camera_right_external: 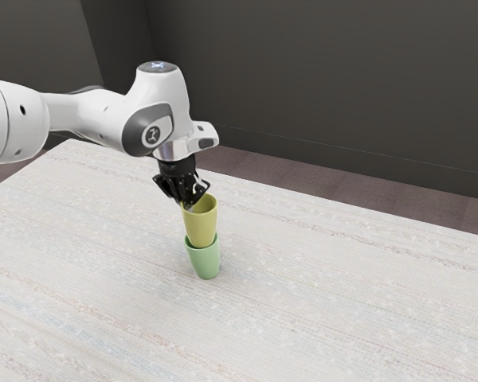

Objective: Place the right cup onto the left cup

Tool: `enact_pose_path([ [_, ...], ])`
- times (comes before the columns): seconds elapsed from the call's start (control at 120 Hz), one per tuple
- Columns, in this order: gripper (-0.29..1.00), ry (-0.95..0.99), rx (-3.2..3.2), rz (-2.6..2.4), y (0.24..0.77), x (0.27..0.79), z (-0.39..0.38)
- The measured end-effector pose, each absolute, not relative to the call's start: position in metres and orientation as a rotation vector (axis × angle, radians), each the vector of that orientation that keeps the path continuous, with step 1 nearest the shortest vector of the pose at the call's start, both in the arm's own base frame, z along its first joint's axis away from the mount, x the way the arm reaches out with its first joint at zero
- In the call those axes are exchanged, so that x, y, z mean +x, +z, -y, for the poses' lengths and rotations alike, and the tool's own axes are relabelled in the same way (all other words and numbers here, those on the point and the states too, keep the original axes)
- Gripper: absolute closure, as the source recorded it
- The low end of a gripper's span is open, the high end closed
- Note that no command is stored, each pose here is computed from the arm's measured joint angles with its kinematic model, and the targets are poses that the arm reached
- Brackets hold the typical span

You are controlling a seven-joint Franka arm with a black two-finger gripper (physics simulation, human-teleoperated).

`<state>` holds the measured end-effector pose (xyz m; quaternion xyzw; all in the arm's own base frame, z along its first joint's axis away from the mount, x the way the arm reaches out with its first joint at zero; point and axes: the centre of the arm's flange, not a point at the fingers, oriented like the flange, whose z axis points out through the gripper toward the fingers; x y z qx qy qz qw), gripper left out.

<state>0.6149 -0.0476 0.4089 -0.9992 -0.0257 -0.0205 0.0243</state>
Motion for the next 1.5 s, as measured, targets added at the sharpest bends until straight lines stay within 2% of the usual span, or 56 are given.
enact_pose_path([
  [0.058,0.78,-0.062,-3.091,0.081,0.408,0.615,0.048],
  [0.217,0.43,-0.053,-3.092,0.080,0.401,0.616,0.046],
  [0.3,0.29,-0.053,-3.092,0.078,0.400,0.617,0.046],
  [0.5,0.11,-0.060,-3.092,0.073,0.402,0.617,0.046],
  [0.833,0.02,-0.090,-3.092,0.063,0.417,0.619,0.047],
  [1.342,0.00,-0.053,-3.083,0.001,0.537,0.575,0.042],
  [1.5,0.00,0.030,-3.088,-0.053,0.550,0.569,0.036],
])
